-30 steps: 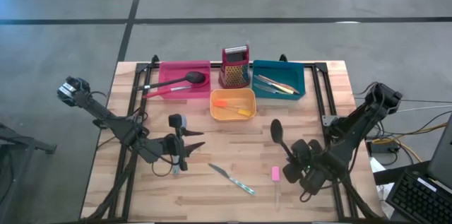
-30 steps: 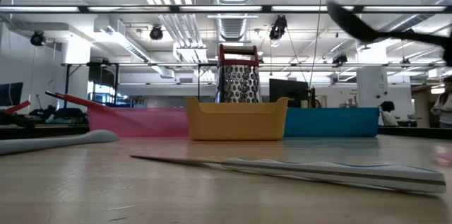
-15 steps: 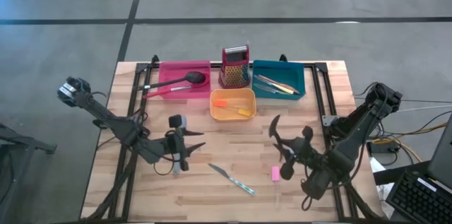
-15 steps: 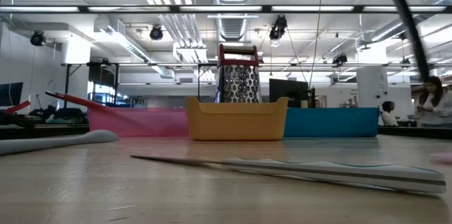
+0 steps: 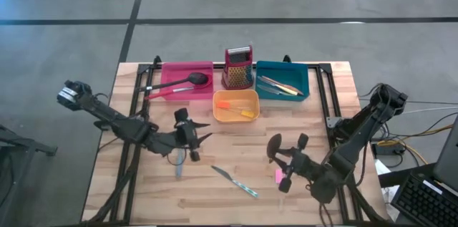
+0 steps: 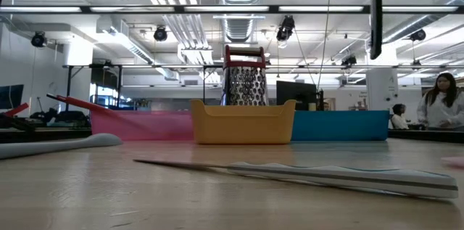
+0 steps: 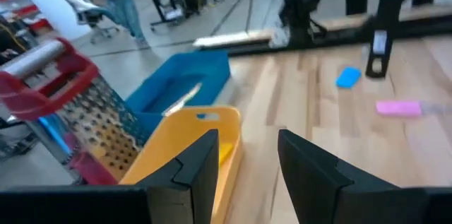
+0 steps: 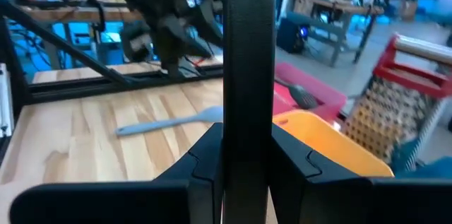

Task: Pick & Place Kitchen Items
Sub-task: Put the black serving spoon into the red bin

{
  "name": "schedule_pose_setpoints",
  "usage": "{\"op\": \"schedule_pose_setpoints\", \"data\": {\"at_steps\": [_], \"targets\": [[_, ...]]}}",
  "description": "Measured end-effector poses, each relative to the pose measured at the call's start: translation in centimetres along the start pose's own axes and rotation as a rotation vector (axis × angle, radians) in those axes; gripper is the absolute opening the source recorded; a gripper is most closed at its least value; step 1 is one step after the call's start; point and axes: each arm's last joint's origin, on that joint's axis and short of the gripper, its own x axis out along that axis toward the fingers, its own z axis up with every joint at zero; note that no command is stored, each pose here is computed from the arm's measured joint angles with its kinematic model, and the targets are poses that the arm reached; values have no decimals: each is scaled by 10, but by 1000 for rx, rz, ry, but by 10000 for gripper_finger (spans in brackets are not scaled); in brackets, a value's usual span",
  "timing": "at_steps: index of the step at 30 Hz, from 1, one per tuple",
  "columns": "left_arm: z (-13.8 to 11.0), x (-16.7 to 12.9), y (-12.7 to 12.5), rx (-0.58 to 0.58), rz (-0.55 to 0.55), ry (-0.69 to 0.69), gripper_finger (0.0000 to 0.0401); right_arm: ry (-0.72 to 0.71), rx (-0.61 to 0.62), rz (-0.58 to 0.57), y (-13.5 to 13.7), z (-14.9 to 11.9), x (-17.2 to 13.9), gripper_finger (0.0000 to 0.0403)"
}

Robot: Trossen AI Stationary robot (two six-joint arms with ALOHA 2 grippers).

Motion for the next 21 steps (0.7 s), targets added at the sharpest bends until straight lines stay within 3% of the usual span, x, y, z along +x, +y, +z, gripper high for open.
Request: {"op": "schedule_pose_setpoints", "data": {"at_steps": [5, 13, 21], "targets": [[-11, 15, 2, 52, -33, 12, 151, -4, -45, 100, 2, 5, 16, 66], [-8, 42, -4, 31, -347, -139, 151, -77, -103, 250, -2, 18, 41, 66], [-11, 66, -17, 25, -364, -213, 151, -84, -118, 256, -5, 18, 48, 66]]}}
